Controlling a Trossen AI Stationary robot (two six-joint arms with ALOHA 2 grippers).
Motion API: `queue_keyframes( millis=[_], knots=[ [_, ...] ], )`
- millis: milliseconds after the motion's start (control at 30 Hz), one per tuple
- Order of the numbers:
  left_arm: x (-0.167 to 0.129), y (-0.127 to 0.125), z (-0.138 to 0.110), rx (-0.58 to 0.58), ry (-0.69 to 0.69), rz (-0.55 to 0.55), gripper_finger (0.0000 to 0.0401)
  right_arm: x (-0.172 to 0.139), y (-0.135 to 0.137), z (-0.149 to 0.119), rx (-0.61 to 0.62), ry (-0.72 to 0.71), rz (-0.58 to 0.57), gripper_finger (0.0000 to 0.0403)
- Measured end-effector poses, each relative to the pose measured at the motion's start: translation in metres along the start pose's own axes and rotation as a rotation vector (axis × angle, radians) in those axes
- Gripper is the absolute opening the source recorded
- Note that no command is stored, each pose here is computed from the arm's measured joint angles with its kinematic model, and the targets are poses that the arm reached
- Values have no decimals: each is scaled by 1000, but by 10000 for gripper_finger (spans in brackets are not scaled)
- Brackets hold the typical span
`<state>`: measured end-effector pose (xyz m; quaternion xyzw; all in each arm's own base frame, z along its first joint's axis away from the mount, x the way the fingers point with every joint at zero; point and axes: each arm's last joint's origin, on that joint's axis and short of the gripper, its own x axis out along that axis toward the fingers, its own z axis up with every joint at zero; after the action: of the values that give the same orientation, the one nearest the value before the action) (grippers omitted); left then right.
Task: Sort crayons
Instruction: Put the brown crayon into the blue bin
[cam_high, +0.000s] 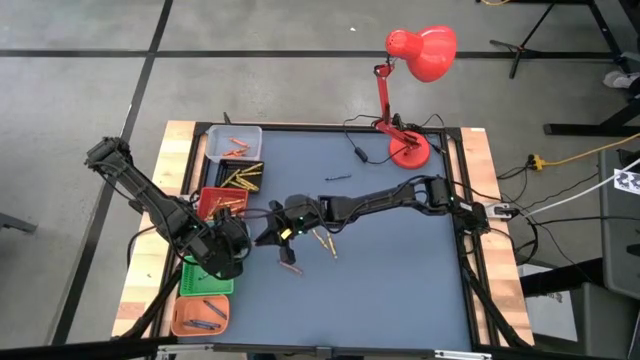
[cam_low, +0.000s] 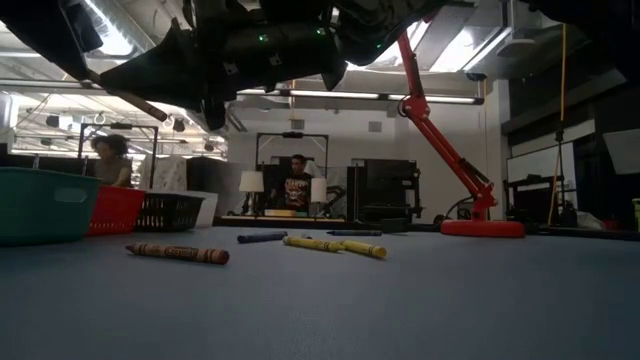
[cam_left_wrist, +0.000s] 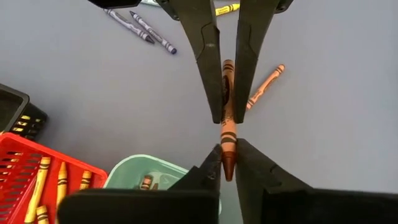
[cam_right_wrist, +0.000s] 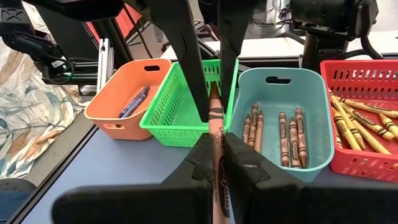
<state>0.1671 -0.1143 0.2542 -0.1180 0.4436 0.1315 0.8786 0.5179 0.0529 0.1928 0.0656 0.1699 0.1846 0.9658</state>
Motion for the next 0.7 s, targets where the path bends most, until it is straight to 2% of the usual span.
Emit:
queue_keyframes(
  millis=[200, 400, 533, 700],
  knots=[
    [0, 0, 0, 1, 0, -1, 8, 0, 0, 0, 1, 4, -2, 25],
    [0, 0, 0, -8, 1, 2, 9, 0, 0, -2, 7, 15, -12, 90],
    [0, 5, -5, -87, 53, 46, 9, -3, -10, -6, 31, 68, -34, 125],
    [-2, 15, -14, -198, 189, 128, 9, -16, -38, -12, 87, 157, -96, 137]
  ],
)
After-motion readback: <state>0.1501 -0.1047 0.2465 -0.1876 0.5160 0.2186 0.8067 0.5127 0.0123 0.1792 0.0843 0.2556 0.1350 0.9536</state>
